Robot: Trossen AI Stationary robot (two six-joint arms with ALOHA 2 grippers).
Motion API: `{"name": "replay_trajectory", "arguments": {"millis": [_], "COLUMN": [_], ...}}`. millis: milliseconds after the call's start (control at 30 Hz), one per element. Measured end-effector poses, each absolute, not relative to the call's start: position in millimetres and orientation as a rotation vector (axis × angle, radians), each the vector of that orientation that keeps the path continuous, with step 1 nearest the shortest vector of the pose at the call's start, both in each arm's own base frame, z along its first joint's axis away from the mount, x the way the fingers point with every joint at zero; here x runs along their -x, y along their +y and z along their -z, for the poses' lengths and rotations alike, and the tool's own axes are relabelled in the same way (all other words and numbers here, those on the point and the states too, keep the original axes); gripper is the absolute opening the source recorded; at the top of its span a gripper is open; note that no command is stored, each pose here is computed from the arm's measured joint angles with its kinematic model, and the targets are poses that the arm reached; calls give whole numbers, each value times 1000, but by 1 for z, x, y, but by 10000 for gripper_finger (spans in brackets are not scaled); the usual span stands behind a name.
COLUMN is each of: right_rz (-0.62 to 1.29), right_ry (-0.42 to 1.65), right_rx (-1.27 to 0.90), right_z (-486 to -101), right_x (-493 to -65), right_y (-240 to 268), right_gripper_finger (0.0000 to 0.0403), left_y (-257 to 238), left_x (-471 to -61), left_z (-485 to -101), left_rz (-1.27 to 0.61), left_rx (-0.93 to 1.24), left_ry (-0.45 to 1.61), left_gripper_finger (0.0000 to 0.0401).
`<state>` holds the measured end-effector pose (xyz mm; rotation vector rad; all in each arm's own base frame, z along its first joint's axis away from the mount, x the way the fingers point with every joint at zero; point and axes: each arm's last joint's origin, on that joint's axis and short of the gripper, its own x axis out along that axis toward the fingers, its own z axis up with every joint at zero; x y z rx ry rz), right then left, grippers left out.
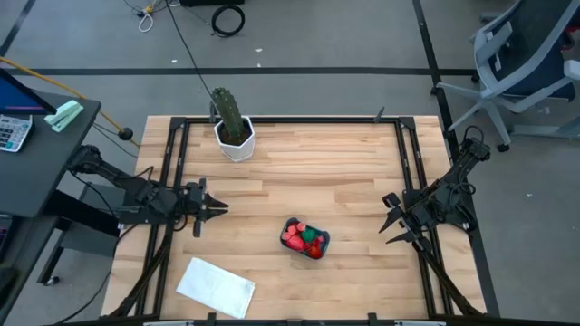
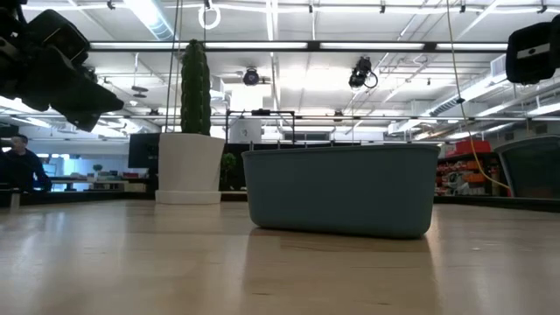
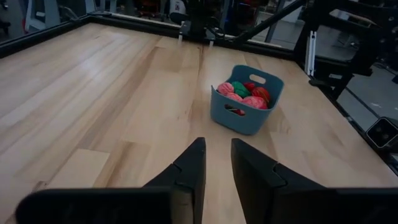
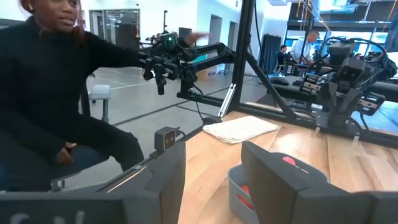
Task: Pick and placing Produce into tupperware
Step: Return to Home Position
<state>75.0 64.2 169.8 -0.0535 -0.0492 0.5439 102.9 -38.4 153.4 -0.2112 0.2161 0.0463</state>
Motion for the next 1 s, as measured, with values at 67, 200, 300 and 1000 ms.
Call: {"name": "replay_trajectory", "arguments": {"millis": [67, 200, 300, 1000], "right_rz": [-543, -544, -543, -539], "right_ry": [-49, -49, -49, -37], "right_rx": [53, 53, 53, 60], "right_z": [-170, -170, -170, -172], "right_x": [-75, -75, -75, -75], "right_y": [64, 64, 64, 64], "right_gripper_finger": [165, 165, 165, 165], "left_y": [-38, -38, -36, -5], "left_x": [-103, -102, -100, -93], "left_z": [-153, -155, -159, -183], "left_rz": [-46, -45, -49, -272], "left_rx": [211, 220, 244, 367], "left_ry": [217, 201, 158, -157], "left_gripper_finger": [86, 89, 86, 86]}}
